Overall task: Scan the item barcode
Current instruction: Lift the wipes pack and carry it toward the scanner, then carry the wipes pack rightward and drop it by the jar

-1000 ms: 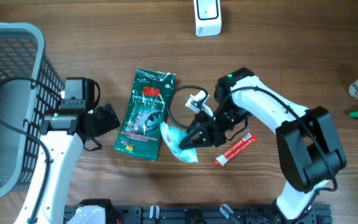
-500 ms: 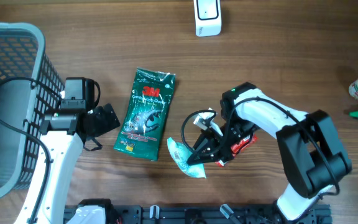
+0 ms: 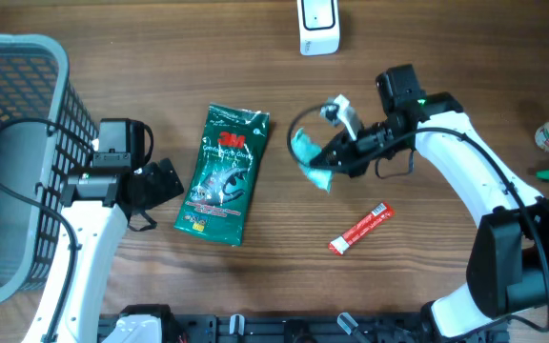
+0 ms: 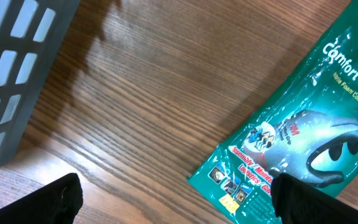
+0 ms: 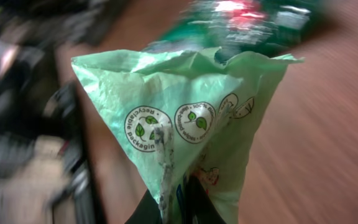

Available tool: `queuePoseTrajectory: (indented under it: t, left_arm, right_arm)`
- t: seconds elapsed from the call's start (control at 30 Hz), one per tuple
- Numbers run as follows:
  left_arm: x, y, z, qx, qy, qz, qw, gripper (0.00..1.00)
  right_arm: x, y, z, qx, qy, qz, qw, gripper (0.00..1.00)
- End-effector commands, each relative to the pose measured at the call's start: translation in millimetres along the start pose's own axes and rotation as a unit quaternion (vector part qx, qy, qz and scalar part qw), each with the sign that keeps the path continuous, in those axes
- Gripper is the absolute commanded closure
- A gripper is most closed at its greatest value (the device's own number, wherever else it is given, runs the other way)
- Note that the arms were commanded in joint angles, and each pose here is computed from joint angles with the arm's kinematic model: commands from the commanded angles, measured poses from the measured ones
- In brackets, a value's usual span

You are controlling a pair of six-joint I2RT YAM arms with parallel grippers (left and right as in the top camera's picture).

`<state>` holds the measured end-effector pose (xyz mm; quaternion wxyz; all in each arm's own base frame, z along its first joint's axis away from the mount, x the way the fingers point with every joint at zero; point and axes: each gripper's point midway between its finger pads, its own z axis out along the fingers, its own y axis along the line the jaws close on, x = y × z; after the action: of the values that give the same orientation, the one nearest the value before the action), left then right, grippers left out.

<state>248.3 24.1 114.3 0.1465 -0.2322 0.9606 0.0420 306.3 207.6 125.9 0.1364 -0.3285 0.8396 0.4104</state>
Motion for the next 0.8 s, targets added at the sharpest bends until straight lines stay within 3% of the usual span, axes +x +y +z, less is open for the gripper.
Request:
queuePoseTrajectory:
  t: [0.0, 0.2, 0.37, 0.63, 0.77]
  left_arm:
    - [1.2, 1.7, 0.2, 0.0, 0.0, 0.007, 1.0, 0.0]
    - [1.1, 1.6, 0.2, 0.0, 0.0, 0.007, 1.0, 0.0]
    - [1.2, 1.7, 0.2, 0.0, 0.0, 0.007, 1.0, 0.0]
    - [1.2, 1.7, 0.2, 0.0, 0.0, 0.007, 1.0, 0.0]
    - [1.1, 1.6, 0.2, 0.0, 0.0, 0.007, 1.0, 0.0]
  right_arm:
    - [-13.5, -41.0, -7.9, 0.121, -0.028, 0.206, 0.971, 0.95]
    - [-44.2, -62.3, -27.0, 0.191, -0.065, 0.206, 0.957, 0.95]
    - [-94.9, -91.9, -35.9, 0.229, -0.089, 0.199, 0.949, 0.95]
    - [-166.1, -182.4, -20.5, 0.299, -0.114, 0.209, 0.924, 0.95]
    - [-174.3, -211.7, -11.9, 0.321, -0.13, 0.224, 0.911, 0.95]
